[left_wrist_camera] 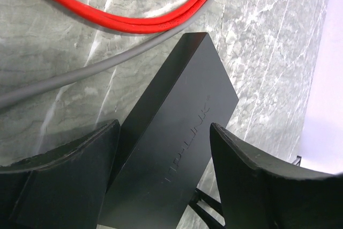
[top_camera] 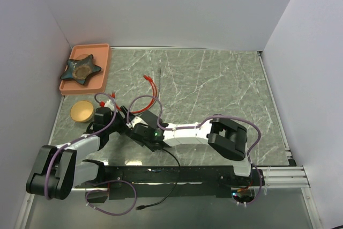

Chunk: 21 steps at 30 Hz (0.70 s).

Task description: Insert the plug into the switch port

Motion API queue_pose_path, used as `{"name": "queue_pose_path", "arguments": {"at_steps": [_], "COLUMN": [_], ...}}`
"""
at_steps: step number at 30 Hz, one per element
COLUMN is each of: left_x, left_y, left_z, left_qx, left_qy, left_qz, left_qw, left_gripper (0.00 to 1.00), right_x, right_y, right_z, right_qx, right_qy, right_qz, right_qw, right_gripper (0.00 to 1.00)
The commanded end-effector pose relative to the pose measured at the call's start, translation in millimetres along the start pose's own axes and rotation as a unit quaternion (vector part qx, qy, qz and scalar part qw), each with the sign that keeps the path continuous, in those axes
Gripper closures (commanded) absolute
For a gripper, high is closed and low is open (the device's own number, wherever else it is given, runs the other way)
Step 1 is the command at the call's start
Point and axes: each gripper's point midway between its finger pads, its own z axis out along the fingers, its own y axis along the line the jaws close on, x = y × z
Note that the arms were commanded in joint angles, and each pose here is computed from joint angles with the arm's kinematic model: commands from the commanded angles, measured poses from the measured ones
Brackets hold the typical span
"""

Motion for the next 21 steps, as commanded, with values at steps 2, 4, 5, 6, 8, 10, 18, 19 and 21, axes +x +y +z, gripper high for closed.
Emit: {"name": "queue_pose_path", "arguments": {"at_steps": [2, 4, 5, 6, 8, 10, 18, 19, 21], "left_x": [42, 43, 43, 44, 44, 46, 54, 56, 56], "left_y": [18, 17, 16, 16, 16, 17, 17, 17, 15], "left_z": [-6, -7, -7, -8, -8, -8, -11, -12, -13], "left_qx": [-0.019, -0.016, -0.014, -0.012, -0.011, -0.012, -0.004, -0.002, 0.004], "left_qy": [0.081, 0.083, 0.083, 0.085, 0.087, 0.09, 0.103, 0.104, 0.106], "left_qz": [-0.018, -0.018, -0.019, -0.018, -0.018, -0.019, -0.022, -0.023, -0.025], "left_qw": [0.996, 0.996, 0.996, 0.996, 0.996, 0.996, 0.994, 0.994, 0.994], "left_gripper": [0.26, 0.26, 0.27, 0.27, 0.27, 0.28, 0.3, 0.3, 0.3], "right_x": [-31, -36, -39, -42, -47, -53, -78, -84, -90], "right_y": [1, 3, 4, 5, 7, 9, 5, 4, 5], "right_z": [3, 1, 2, 1, -2, -3, -8, -10, -13], "right_qx": [0.009, 0.004, 0.0, -0.002, -0.011, -0.018, -0.042, -0.046, -0.052], "right_qy": [-0.051, -0.057, -0.064, -0.069, -0.08, -0.093, -0.135, -0.147, -0.157], "right_qz": [0.005, 0.008, 0.011, 0.014, 0.018, 0.021, 0.054, 0.058, 0.058], "right_qw": [0.999, 0.998, 0.998, 0.998, 0.997, 0.995, 0.988, 0.986, 0.985], "right_gripper": [1.0, 1.0, 1.0, 1.0, 1.0, 1.0, 1.0, 1.0, 1.0]}}
